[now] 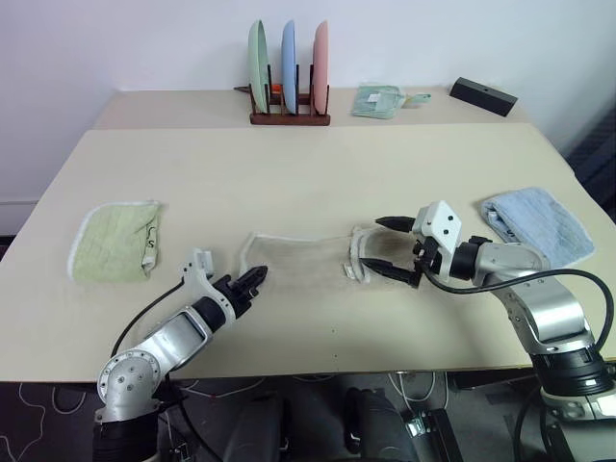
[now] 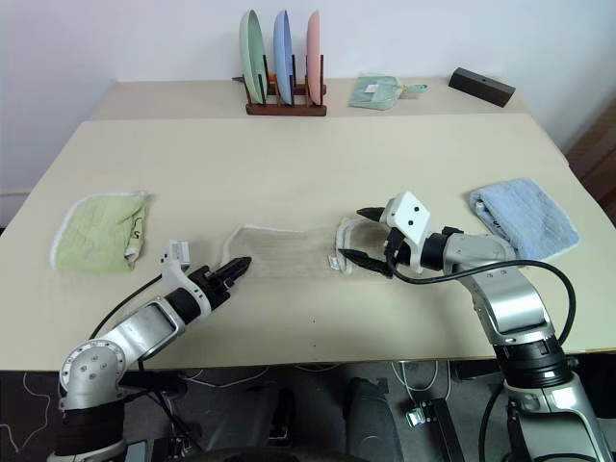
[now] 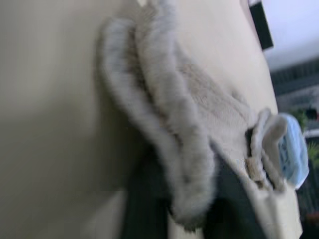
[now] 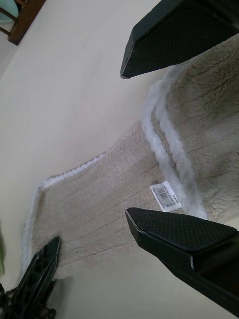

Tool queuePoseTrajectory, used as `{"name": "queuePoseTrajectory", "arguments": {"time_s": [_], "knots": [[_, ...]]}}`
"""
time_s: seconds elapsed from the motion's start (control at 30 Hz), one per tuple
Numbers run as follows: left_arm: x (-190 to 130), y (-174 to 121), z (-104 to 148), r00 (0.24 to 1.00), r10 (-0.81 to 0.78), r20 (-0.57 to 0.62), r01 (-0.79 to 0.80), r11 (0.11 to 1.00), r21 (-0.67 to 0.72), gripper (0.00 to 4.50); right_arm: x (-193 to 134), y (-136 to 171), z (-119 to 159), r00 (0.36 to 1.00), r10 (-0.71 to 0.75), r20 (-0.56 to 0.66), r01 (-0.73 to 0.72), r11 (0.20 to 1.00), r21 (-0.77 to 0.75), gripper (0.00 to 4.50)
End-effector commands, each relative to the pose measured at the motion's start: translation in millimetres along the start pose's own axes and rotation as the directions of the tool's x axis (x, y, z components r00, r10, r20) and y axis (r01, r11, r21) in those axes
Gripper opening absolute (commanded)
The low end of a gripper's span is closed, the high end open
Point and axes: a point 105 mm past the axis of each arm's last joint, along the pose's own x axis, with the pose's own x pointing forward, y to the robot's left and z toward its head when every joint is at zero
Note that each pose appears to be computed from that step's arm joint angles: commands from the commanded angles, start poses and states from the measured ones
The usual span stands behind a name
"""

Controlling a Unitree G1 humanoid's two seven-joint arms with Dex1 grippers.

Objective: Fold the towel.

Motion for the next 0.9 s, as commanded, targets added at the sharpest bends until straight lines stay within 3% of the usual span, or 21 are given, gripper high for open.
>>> {"name": "queuePoseTrajectory", "arguments": {"time_s": [0.03, 0.13, 0.23, 0.37, 0.5, 0.7, 0.9], "knots": [[-7, -6, 26, 0.993, -0.037, 0.108, 0.035, 0.999, 0.023, 0.04, -4, -1, 11, 1.0, -0.018, 0.025, 0.019, 0.999, -0.047, 4.24], [-12, -14, 40, 0.983, -0.078, 0.165, 0.068, 0.995, 0.069, 0.04, -7, -4, 8, 0.999, -0.033, 0.01, 0.033, 0.998, -0.049, 4.24], [-38, -30, 84, 0.955, -0.187, 0.23, 0.107, 0.941, 0.32, 0.04, -22, -23, -5, 0.993, -0.109, -0.039, 0.107, 0.993, -0.046, 4.24], [-52, -40, 97, 0.955, -0.25, 0.156, 0.146, 0.861, 0.486, 0.04, -29, -32, -12, 0.989, -0.133, -0.061, 0.13, 0.99, -0.052, 4.24], [-33, -62, 75, 0.949, -0.309, -0.065, 0.279, 0.725, 0.629, 0.04, -27, -35, -18, 0.988, -0.139, -0.07, 0.136, 0.99, -0.048, 4.24], [12, -114, 24, 0.832, -0.414, -0.37, 0.546, 0.488, 0.681, 0.04, -23, -36, -21, 0.988, -0.14, -0.07, 0.138, 0.989, -0.045, 4.24], [51, -124, -18, 0.782, -0.334, -0.526, 0.623, 0.439, 0.647, 0.04, -29, -35, -25, 0.982, -0.169, -0.081, 0.167, 0.985, -0.038, 4.24]]}}
